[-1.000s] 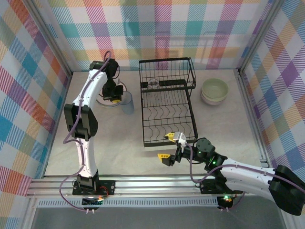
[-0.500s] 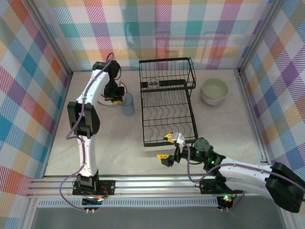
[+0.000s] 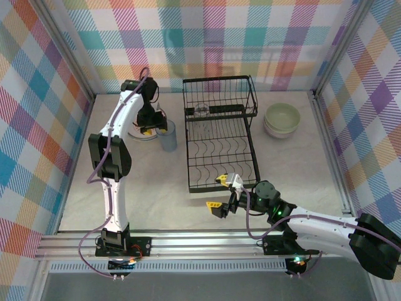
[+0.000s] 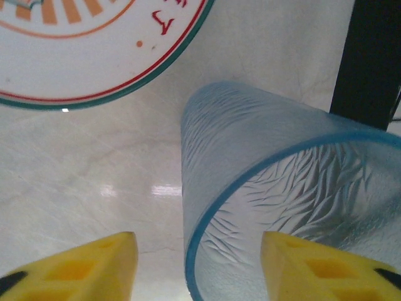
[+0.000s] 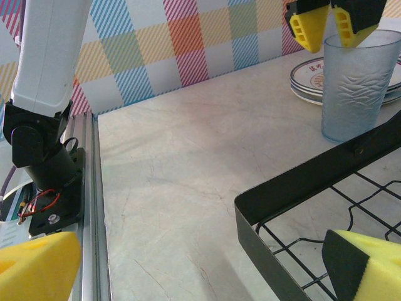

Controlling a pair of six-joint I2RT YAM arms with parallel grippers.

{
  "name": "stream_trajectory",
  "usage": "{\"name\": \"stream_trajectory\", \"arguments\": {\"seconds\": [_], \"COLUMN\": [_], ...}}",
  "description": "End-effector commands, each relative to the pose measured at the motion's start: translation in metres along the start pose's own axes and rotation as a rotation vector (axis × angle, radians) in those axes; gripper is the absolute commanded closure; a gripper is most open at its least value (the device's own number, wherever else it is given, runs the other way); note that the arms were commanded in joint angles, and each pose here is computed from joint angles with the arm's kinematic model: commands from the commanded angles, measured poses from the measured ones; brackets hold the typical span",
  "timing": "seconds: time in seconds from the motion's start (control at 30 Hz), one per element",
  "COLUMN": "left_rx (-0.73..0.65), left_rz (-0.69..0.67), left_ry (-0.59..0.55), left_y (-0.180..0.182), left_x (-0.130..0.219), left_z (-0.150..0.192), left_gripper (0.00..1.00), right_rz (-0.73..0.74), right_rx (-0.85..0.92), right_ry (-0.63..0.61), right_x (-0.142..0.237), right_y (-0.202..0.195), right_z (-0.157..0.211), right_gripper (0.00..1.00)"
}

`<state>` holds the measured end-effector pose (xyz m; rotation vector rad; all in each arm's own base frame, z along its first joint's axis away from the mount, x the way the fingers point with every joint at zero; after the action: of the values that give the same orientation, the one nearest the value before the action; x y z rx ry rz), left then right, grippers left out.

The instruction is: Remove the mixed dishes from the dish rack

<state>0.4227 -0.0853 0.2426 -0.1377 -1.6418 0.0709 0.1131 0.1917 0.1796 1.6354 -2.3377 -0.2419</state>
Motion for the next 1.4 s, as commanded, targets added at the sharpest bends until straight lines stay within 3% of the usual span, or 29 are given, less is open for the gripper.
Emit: {"name": "stream_trajectory", "arguments": {"seconds": [0.0, 0.07, 0.3, 0.47, 0.8, 0.97, 1.13, 1.37], "left_rx": [0.017, 0.022, 0.043, 0.035, 0.044, 0.021, 0.023, 0.005], "left_rz": [0.005, -0.008, -0.022, 0.004, 0.251, 0.362, 0.427, 0.488], "left_ry": [-0.111, -0.176, -0.427, -0.532, -0.739, -0.716, -0.654, -0.585], "left_y": [0.003, 0.003, 0.004, 0.003, -0.001, -0.003, -0.001, -0.007], "left_x": [0.036, 0.051, 0.109, 0.144, 0.164, 0.159, 0.131, 0.091], "left_z": [0.002, 0.004, 0.027, 0.057, 0.146, 0.191, 0.233, 0.265], "left_gripper": [0.24, 0.0, 0.0, 0.0, 0.0, 0.0, 0.08, 0.11], "right_rz": [-0.009, 0.002, 0.031, 0.05, 0.059, 0.066, 0.079, 0.163], "right_rx": [0.041, 0.043, 0.051, 0.061, 0.07, 0.074, 0.082, 0.116], "right_ry": [-0.051, -0.054, -0.067, -0.089, -0.101, -0.101, -0.112, -0.11], "right_x": [-0.002, -0.002, 0.0, 0.004, 0.005, 0.006, 0.009, 0.009], "right_y": [0.004, 0.003, 0.001, 0.0, 0.0, 0.0, 0.0, -0.008], "right_z": [-0.013, -0.012, -0.012, -0.013, -0.013, -0.013, -0.014, -0.009], "right_gripper": [0.01, 0.01, 0.01, 0.01, 0.01, 0.01, 0.01, 0.01]}}
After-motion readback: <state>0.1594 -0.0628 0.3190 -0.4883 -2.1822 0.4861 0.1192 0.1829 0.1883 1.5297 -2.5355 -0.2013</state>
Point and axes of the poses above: each hand's point on the last joint's axis, 136 mm out from that joint toward the fingers, its own x axis back along the fingers, its own y axis along the line the jaws close on, z = x × y, the point moved 10 cm from there along x, back along the fingers, and after that the axes turned 8 degrees about -x, right-handed, at the moved point
